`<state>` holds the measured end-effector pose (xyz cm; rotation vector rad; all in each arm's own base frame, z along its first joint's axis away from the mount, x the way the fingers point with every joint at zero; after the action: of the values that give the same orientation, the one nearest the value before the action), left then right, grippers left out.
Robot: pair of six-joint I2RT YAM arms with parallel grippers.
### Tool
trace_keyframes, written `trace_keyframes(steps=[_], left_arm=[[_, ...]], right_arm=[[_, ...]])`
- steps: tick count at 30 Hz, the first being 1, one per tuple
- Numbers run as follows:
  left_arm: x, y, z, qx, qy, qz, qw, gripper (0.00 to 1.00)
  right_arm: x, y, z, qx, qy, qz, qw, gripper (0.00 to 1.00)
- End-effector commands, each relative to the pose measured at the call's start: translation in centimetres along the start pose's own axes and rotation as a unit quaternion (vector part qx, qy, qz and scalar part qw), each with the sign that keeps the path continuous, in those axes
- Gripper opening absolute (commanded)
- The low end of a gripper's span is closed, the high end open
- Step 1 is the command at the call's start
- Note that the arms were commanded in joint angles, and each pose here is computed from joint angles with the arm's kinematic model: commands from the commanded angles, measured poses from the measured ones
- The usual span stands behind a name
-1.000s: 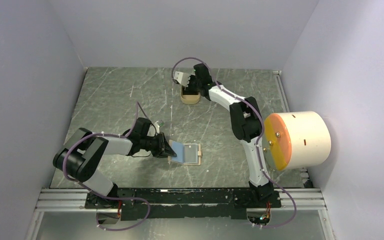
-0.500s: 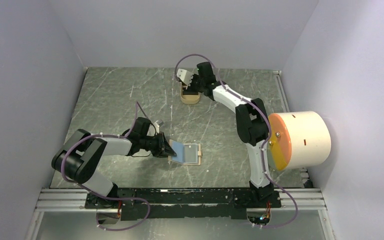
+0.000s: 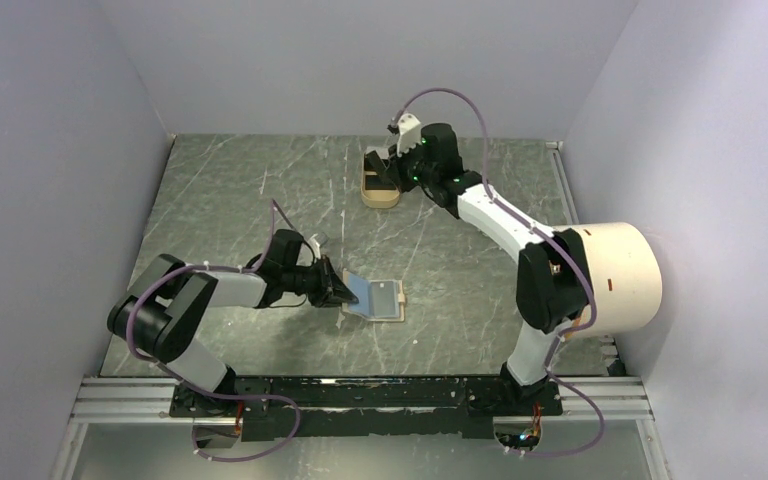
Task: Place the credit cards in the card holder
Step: Pick up the credit card from the storage box, then insert the credit card into the card holder.
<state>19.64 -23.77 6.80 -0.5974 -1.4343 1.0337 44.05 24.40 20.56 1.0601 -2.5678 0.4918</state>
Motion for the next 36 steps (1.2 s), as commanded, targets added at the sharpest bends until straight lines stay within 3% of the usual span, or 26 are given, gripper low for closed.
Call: trace_keyframes(steps=[1,4,10,14,25,36], left_arm=[[-0.4,-2.1,-1.9,-0.009,-0.042,0.021,0.999,0.09],[-0.8,-1.9,-1.9,0.01,-0.038,0.041,0.998,0.11],[-0.5,-0.6,-1.0,0.02,-0.035,0.026,0.999,0.26],[0.1,0.4,-0.8,0.015,-0.046,-0.007,0.999,0.41],[1.6,2.4,-0.2,0.011,-0.074,-0.059,0.996,0.36],[1.8,4.1,0.1,0.007,-0.077,-0.082,0.994,0.09]], right_arm=[[2.6,3.1,-2.0,-0.159,-0.029,-0.056,0.985,0.0],[4.3,4.8,-1.5,-0.195,-0.03,-0.075,0.978,0.0],[6.9,7.6,0.7,-0.281,-0.004,-0.101,0.954,0.0],[7.9,9.6,2.6,-0.326,0.022,-0.123,0.937,0.0],[9.8,13.9,7.4,-0.415,0.051,-0.142,0.897,0.0],[9.6,16.6,11.0,-0.449,0.078,-0.134,0.88,0.0]])
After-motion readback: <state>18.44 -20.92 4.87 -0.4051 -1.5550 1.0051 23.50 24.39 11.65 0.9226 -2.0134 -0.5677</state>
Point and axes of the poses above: each gripper's point midway between its finger pads, its own x axis back along the fingers, its own y axis along the line the jaws close on, z = x × y, the point moved 4 cm from there along x, back along the fingers, and after that the axes turned 9 degrees about x, right-handed, at the moved point
